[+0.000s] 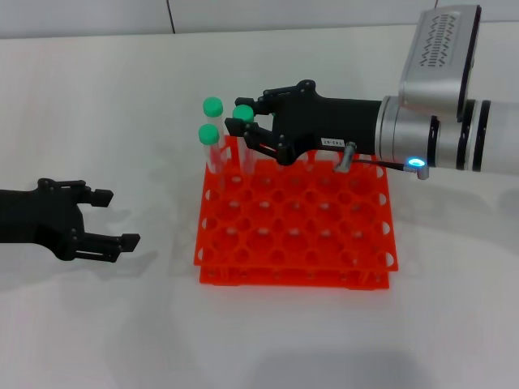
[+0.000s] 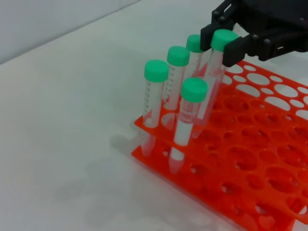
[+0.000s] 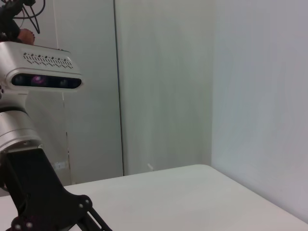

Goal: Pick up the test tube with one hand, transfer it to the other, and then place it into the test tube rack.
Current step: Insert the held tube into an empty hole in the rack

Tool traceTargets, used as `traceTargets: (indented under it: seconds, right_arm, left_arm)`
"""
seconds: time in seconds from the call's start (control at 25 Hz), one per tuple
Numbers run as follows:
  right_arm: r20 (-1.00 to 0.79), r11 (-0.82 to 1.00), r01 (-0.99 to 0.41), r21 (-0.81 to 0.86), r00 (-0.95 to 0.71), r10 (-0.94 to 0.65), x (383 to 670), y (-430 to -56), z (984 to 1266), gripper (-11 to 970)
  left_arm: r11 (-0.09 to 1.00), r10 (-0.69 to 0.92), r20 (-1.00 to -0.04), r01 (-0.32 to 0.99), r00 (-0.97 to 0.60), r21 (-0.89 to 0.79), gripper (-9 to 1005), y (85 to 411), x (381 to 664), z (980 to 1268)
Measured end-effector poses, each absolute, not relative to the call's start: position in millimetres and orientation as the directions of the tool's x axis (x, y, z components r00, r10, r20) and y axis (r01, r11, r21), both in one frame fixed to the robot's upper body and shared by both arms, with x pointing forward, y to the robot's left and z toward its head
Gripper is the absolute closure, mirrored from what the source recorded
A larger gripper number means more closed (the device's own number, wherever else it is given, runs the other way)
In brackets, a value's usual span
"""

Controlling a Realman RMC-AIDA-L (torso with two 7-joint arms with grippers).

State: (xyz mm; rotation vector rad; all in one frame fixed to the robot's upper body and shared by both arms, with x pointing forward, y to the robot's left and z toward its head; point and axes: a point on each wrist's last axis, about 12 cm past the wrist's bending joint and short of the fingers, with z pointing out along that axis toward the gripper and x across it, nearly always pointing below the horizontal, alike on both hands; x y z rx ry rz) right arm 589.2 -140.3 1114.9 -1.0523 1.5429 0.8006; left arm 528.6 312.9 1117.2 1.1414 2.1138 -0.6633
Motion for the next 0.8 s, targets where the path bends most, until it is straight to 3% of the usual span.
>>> traceTargets:
  seconds: [0.8]
  right_arm:
    - [-0.975, 0.387, -0.922, -0.031, -0.057, -0.213, 589.4, -139.7, 1115.8, 693]
  left_arm:
    - [0.493, 0.538, -0.735, 0.862, -0.413, -0.123, 121, 310.6, 532.0, 1118.7]
